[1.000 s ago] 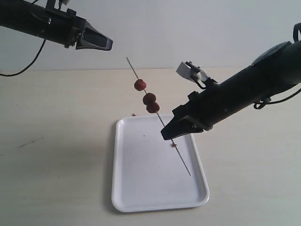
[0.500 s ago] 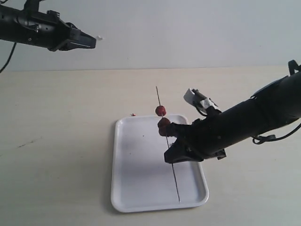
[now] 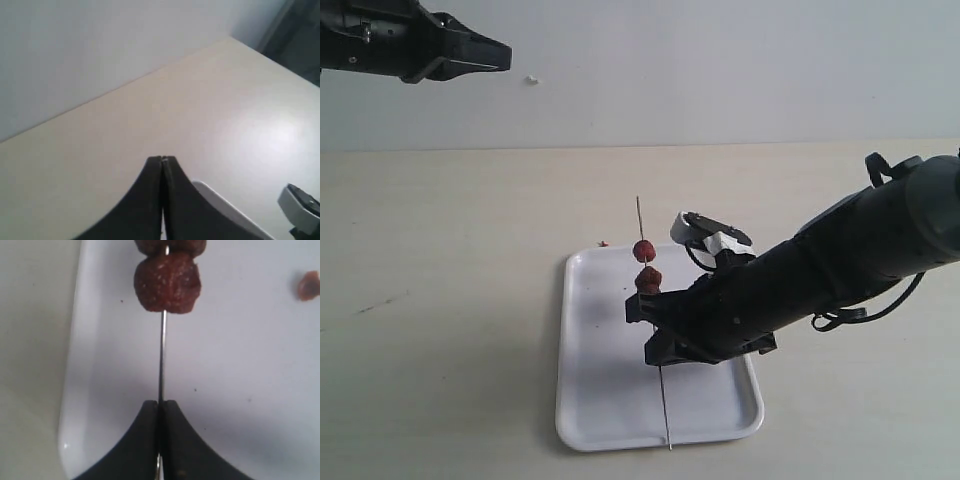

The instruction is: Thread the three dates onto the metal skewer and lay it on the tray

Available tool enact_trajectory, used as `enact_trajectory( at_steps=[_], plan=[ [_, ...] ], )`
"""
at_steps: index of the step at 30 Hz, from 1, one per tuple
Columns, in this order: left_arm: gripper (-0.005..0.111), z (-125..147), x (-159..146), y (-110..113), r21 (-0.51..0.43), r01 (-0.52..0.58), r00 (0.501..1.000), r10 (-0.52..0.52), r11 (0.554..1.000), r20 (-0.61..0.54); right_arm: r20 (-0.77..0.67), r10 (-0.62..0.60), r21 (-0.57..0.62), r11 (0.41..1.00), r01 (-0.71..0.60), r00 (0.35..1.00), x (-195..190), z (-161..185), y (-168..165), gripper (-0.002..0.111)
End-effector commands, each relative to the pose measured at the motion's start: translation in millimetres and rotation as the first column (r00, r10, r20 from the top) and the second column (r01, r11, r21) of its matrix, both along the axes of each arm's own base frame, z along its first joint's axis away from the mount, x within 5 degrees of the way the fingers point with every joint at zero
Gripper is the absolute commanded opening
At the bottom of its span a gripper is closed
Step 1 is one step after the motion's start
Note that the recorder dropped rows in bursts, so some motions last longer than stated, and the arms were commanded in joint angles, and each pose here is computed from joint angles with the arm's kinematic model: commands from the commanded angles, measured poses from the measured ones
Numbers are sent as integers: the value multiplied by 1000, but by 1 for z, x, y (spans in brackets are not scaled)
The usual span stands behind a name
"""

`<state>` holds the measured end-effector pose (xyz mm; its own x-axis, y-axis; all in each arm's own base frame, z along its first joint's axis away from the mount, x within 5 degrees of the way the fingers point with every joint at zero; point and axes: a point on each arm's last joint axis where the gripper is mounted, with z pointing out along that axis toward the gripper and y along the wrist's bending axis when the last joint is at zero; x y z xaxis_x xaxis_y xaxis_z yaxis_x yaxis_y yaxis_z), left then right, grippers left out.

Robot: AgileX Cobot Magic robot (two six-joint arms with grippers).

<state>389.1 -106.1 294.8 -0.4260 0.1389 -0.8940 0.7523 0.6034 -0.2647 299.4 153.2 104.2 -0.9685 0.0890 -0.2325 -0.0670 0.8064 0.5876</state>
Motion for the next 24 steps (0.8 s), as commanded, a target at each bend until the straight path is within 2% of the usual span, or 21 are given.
enact_trajectory(
  at_steps=[1, 10, 14, 16, 18, 20, 22, 23, 24],
  plan=[
    [0, 6, -6, -4, -55, 62, 998, -62, 997, 9, 1, -23, -2, 1000, 23, 1000, 0, 2, 0, 5],
    [0, 7, -9, -6, -67, 99, 995, -99, 993, 8, 1, -31, -3, 1000, 31, 1000, 0, 3, 0, 43],
    [0, 15, -18, -8, -78, 171, 985, -167, 982, 51, 90, -55, -62, 996, 60, 994, 5, 15, -6, 46],
    [0, 19, -25, -7, -75, 157, 985, -150, 985, 90, 167, -45, -109, 992, 63, 985, 7, 27, -11, 46],
    [0, 22, -30, -2, -71, 75, 989, -66, 995, 129, 253, -21, -149, 987, 60, 967, 9, 44, -15, 46],
    [0, 25, -37, 7, -67, -71, 982, 81, 995, 172, 343, 12, -188, 981, 56, 939, 8, 63, -20, 46],
    [0, 27, -46, 19, -73, -223, 948, 234, 972, 214, 422, 24, -211, 975, 73, 906, 8, 82, -24, 46],
    [0, 27, -54, 24, -20, -263, 932, 259, 965, 255, 463, 28, -219, 972, 84, 886, 7, 92, -26, 46],
    [0, 34, -61, 28, -8, -297, 915, 287, 955, 283, 497, 26, -225, 969, 99, 868, 6, 100, -28, 46]
  ],
)
